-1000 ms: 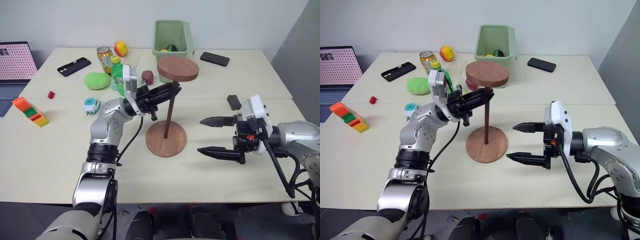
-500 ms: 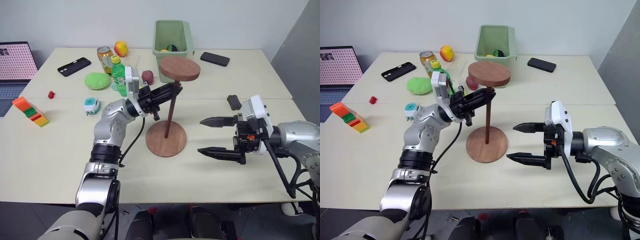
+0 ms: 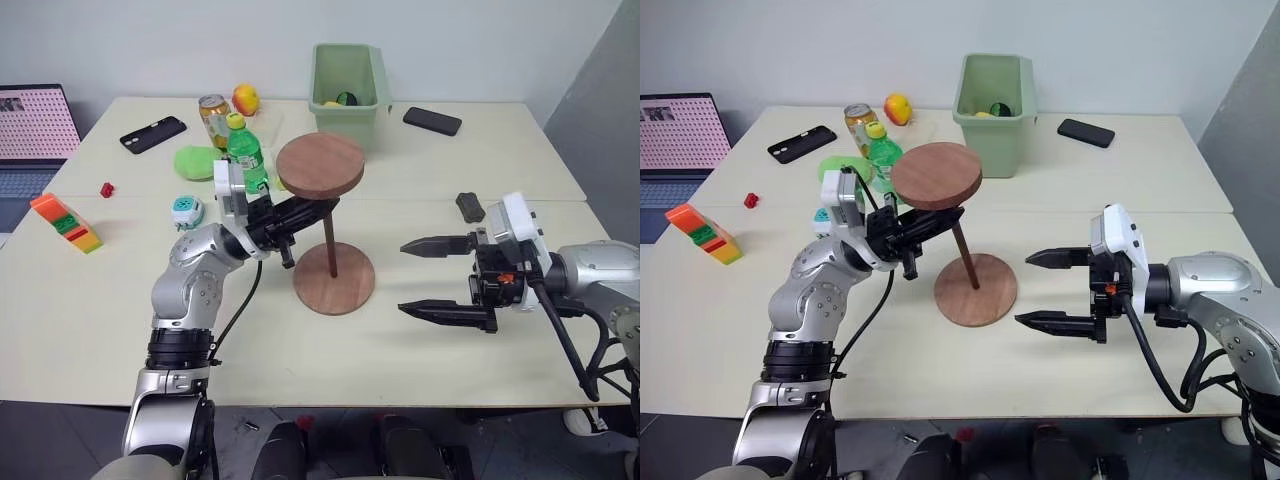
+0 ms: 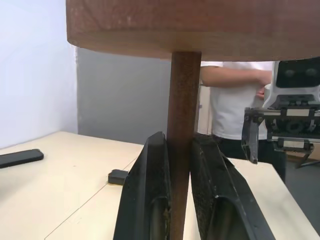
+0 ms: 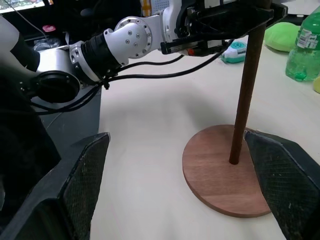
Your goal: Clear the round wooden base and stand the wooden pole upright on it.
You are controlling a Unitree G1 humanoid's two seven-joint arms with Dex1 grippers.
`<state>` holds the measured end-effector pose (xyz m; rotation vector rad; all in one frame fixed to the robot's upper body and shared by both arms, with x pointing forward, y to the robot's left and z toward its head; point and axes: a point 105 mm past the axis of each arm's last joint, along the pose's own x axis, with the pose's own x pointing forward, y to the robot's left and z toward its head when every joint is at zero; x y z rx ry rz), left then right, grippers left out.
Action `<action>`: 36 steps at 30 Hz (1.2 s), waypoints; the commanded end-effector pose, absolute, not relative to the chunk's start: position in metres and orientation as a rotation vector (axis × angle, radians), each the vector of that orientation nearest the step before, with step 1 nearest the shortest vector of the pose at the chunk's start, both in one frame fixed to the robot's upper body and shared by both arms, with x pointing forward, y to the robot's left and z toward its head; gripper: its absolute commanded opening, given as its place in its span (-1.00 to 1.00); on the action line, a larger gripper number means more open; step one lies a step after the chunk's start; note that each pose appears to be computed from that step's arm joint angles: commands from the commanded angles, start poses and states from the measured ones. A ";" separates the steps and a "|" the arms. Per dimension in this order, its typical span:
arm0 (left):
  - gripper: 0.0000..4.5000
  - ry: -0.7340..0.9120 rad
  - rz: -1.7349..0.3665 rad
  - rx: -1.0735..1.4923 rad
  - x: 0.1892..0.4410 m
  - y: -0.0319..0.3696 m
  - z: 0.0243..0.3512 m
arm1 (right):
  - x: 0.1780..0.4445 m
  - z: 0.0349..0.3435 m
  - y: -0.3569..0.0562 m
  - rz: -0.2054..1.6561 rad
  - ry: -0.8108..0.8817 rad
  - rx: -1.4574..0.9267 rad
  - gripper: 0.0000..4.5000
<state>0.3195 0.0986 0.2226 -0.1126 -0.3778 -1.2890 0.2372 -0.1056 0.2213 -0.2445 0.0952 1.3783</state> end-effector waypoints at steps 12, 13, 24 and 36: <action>-0.31 -0.128 -1.358 -0.136 0.318 0.094 0.196 | 0.234 0.232 -0.104 1.384 0.035 -0.258 1.00; -0.23 -0.131 -1.358 -0.135 0.318 0.094 0.198 | 0.234 0.232 -0.104 1.384 0.033 -0.256 1.00; 0.71 -0.132 -1.354 -0.023 0.313 0.111 0.206 | 0.235 0.235 -0.103 1.381 0.022 -0.244 1.00; 0.99 0.175 -1.434 0.372 0.268 0.191 0.235 | 0.241 0.229 -0.117 1.356 0.066 -0.275 1.00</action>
